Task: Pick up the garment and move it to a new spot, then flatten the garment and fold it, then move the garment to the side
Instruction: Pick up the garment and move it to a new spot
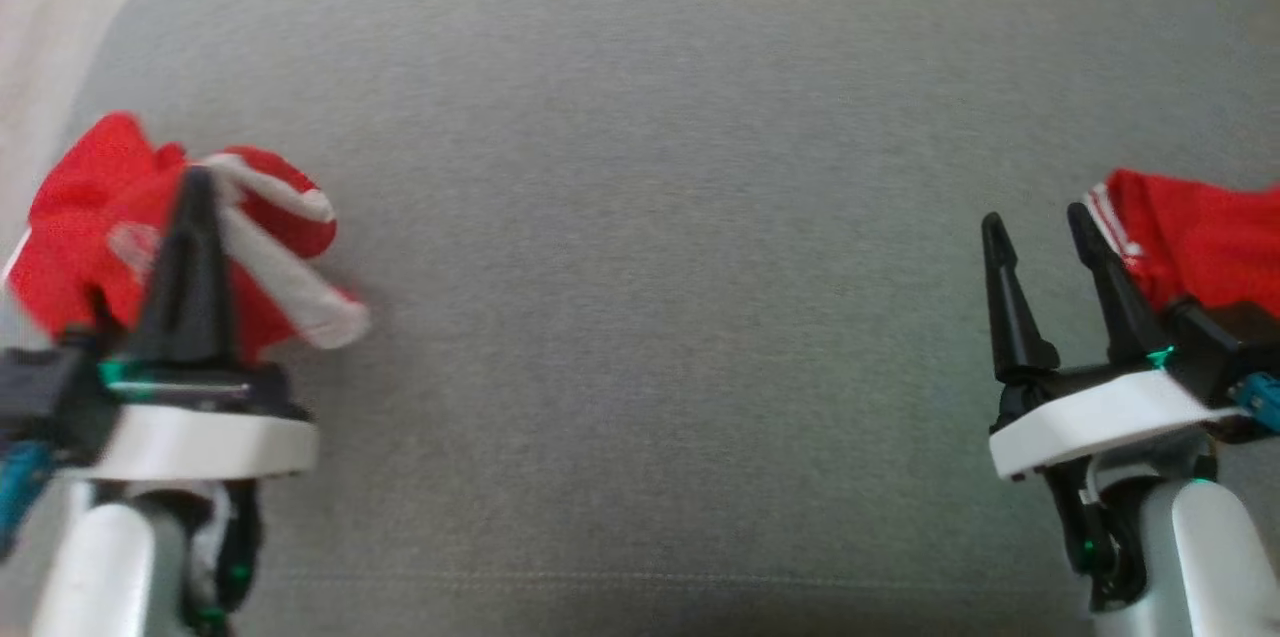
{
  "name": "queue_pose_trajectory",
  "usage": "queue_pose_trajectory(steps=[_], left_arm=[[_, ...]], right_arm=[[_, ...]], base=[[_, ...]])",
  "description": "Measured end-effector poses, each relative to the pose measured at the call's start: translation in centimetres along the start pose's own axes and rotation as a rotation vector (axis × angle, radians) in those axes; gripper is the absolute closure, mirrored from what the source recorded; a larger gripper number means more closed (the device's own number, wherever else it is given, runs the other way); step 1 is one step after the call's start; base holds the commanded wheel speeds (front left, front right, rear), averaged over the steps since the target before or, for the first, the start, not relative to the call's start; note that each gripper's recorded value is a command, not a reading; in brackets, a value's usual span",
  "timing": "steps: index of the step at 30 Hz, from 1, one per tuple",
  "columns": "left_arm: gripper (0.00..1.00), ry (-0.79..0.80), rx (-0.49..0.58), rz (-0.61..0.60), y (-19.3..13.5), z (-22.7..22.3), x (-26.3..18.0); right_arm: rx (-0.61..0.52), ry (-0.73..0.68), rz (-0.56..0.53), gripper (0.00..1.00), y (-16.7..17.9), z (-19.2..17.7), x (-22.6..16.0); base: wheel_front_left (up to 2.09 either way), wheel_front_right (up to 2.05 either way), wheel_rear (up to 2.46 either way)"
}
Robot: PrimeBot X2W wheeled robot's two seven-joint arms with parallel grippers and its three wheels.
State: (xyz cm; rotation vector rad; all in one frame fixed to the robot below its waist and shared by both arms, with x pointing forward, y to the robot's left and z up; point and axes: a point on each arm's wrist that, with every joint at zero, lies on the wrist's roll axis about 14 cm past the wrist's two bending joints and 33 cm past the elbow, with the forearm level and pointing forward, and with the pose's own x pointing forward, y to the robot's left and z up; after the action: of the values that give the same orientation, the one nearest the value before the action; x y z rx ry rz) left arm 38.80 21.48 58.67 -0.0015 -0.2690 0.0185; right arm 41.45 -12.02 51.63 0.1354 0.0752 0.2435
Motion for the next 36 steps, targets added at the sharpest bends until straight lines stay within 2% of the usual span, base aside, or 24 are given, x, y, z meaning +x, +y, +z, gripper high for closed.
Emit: queue_pose_trajectory(steps=[7,12,17,22,25,28,29,30,36], left_arm=[[1.0,0.052,-0.122,-0.273,-9.4,-2.1,2.0],[1.0,0.021,-0.197,-0.481,-16.6,-2.0,4.6],[1.0,0.016,-0.276,-0.677,-24.0,-2.3,5.2],[1.0,0.205,-0.298,-0.777,-27.7,-8.3,3.8],[1.0,0.327,-0.298,-0.802,-28.6,-12.3,2.4],[1.0,0.394,-0.296,-0.815,-28.9,-14.4,1.5],[0.8,0.399,-0.303,-0.819,-29.0,-14.5,1.3],[0.0,0.398,-0.301,-0.817,-28.9,-14.5,1.3],[0.0,0.31,-0.28,-0.729,-26.6,-12.5,2.7]], right_arm=[[0.019,-0.011,-0.057,0.0,-1.8,0.0,-1.5],[0.037,-0.007,-0.116,0.0,-3.6,-0.6,-2.4],[0.051,-0.019,-0.178,0.0,-5.7,-0.7,-2.8],[0.067,0.029,-0.233,0.0,-7.4,-2.7,-3.3],[0.072,0.046,-0.252,0.0,-8.0,-3.5,-3.3],[0.073,0.056,-0.259,0.0,-8.3,-4.0,-3.1],[0.073,0.057,-0.258,0.0,-8.3,-4.1,-3.0],[0.073,0.055,-0.254,0.0,-8.3,-4.0,-2.8],[0.055,0.043,-0.223,0.0,-7.4,-3.4,-2.3]], base=[[0.0,0.0,0.0],[0.0,0.0,0.0],[0.0,0.0,0.0],[0.0,0.0,0.0],[0.0,0.0,0.0],[0.0,0.0,0.0],[0.0,0.0,0.0],[0.0,0.0,0.0],[0.0,0.0,0.0]])
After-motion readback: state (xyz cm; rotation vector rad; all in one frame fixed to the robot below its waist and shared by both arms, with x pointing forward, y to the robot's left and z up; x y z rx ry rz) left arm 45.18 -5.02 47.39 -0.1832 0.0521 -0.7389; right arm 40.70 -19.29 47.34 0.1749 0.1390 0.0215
